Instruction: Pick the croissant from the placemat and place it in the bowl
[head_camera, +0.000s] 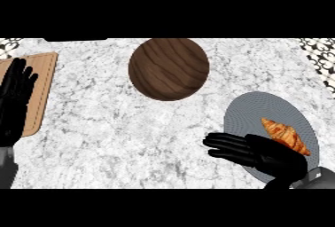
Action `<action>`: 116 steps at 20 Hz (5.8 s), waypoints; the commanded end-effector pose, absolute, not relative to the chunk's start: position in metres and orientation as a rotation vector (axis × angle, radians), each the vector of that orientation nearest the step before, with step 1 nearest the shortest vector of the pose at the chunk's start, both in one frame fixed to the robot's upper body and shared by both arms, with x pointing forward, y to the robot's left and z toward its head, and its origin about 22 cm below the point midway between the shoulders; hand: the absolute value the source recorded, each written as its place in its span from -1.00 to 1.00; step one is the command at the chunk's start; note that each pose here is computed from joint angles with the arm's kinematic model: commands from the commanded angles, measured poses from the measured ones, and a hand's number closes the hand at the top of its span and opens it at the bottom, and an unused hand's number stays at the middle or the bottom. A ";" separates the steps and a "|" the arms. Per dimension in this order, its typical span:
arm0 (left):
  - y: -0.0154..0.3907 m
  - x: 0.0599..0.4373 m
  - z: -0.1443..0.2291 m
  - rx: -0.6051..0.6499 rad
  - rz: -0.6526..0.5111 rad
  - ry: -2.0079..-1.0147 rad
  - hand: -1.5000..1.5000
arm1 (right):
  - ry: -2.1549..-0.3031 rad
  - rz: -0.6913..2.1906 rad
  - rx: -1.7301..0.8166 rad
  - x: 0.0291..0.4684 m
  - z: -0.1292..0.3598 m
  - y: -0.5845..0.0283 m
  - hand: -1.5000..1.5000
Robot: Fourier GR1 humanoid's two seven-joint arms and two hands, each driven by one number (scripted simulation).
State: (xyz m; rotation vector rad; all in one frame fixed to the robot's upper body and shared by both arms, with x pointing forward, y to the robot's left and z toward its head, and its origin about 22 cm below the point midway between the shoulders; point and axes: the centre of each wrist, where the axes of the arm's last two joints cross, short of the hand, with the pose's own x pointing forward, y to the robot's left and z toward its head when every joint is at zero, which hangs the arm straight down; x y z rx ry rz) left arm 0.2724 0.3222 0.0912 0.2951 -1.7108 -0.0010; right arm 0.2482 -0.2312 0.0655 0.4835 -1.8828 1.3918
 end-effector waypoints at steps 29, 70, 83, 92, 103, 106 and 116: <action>0.337 0.270 0.079 0.253 0.047 -1.783 0.00 | -1.315 2.401 -0.508 0.171 0.187 -0.359 -1.00; 0.323 0.286 0.088 0.226 0.024 -1.783 0.00 | -1.210 2.402 -0.549 0.263 0.059 -0.373 -1.00; 0.340 0.287 0.070 0.247 0.050 -1.794 0.00 | -1.128 2.356 -0.645 0.278 0.030 -0.369 -1.00; 0.335 0.294 0.084 0.241 0.027 -1.775 0.00 | -1.292 2.391 -0.600 0.282 0.024 -0.390 1.00; 0.353 0.279 0.074 0.346 0.104 -1.743 0.00 | -0.862 1.345 -0.853 0.227 -0.021 -0.444 1.00; 0.354 0.277 0.075 0.336 0.080 -1.750 0.00 | -0.750 1.083 -0.924 0.217 -0.030 -0.441 1.00; 0.341 0.288 0.082 0.304 0.060 -1.769 0.00 | -0.766 0.762 -1.280 0.205 0.081 -0.395 1.00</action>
